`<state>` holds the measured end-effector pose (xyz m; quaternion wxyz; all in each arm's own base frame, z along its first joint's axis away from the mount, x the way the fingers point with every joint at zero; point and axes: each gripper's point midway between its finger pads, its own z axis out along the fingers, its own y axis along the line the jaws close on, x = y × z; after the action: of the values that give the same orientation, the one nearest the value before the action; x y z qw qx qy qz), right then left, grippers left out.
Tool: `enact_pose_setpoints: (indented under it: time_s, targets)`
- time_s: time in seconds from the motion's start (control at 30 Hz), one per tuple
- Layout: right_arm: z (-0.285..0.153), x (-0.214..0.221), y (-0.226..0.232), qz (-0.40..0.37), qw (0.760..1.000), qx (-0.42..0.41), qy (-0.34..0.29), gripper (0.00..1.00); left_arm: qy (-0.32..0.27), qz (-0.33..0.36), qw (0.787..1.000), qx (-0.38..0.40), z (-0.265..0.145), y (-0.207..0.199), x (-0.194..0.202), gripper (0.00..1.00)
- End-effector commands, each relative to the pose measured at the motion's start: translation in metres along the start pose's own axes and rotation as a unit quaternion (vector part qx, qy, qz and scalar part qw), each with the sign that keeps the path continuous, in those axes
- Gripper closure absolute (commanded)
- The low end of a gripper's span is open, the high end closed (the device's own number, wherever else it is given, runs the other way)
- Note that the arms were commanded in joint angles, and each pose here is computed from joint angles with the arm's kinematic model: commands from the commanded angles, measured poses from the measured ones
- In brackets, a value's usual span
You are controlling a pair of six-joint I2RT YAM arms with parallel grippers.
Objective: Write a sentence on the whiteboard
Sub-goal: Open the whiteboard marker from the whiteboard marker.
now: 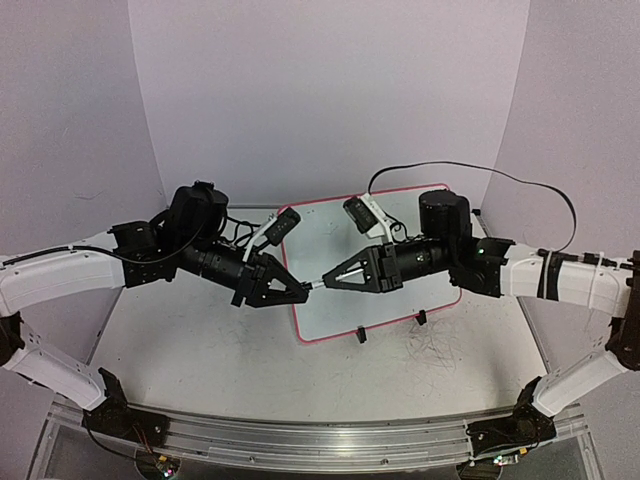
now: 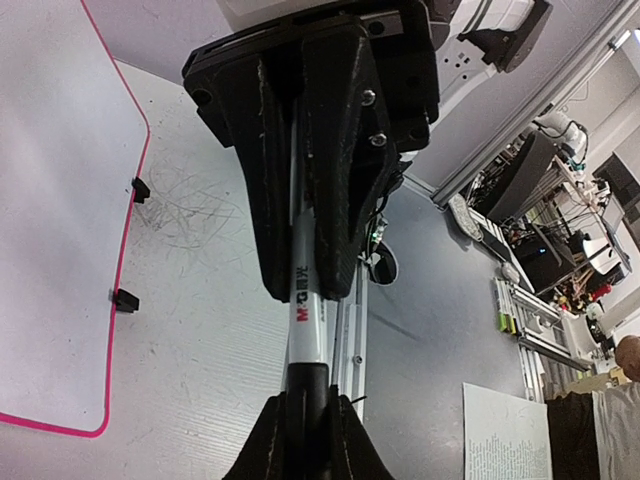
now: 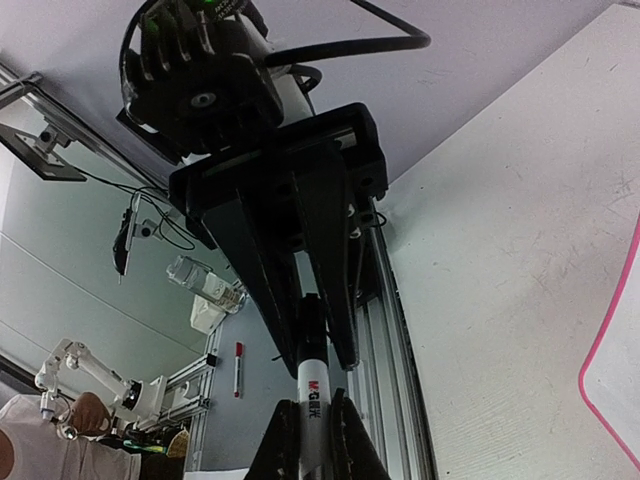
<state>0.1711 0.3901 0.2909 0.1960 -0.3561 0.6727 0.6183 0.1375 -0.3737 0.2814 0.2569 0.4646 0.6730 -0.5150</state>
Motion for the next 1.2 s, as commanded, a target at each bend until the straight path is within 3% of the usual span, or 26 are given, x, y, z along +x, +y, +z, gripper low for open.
enact_pose_setpoints:
  time_s: [0.0, 0.07, 0.53, 0.6, 0.73, 0.83, 0.97, 1.07, 1.17]
  targets:
    - [-0.006, -0.008, 0.014, -0.038, 0.999, -0.007, -0.022, 1.0, -0.024, 0.026, 0.999, -0.008, -0.008, -0.006, -0.017, 0.94]
    - [-0.008, -0.008, 0.014, -0.043, 0.999, -0.003, -0.026, 1.0, -0.023, 0.033, 0.999, -0.01, -0.009, -0.006, -0.014, 1.0]
    - [-0.065, -0.004, 0.01, -0.072, 0.992, 0.059, -0.083, 1.0, -0.027, 0.084, 0.994, -0.069, -0.031, 0.002, 0.013, 1.0]
    - [-0.074, -0.005, 0.009, -0.081, 0.989, 0.084, -0.095, 1.0, -0.032, 0.079, 0.992, -0.096, -0.036, 0.008, 0.014, 1.0]
    - [-0.105, -0.015, -0.017, -0.078, 0.963, 0.218, -0.136, 1.0, -0.047, 0.044, 0.979, -0.195, -0.049, 0.041, 0.016, 1.0]
    - [-0.138, -0.021, -0.042, -0.063, 0.923, 0.337, -0.174, 1.0, -0.065, -0.002, 0.951, -0.303, -0.066, 0.078, 0.023, 1.0]
    - [-0.181, -0.028, -0.058, -0.047, 0.865, 0.445, -0.228, 1.0, -0.085, -0.078, 0.88, -0.46, -0.096, 0.135, 0.047, 1.0]
    - [-0.196, -0.035, -0.052, -0.053, 0.848, 0.464, -0.252, 1.0, -0.114, -0.134, 0.829, -0.531, -0.115, 0.159, 0.068, 1.0]
    - [-0.208, -0.043, -0.043, -0.064, 0.833, 0.478, -0.273, 1.0, -0.148, -0.169, 0.802, -0.554, -0.119, 0.173, 0.083, 1.0]
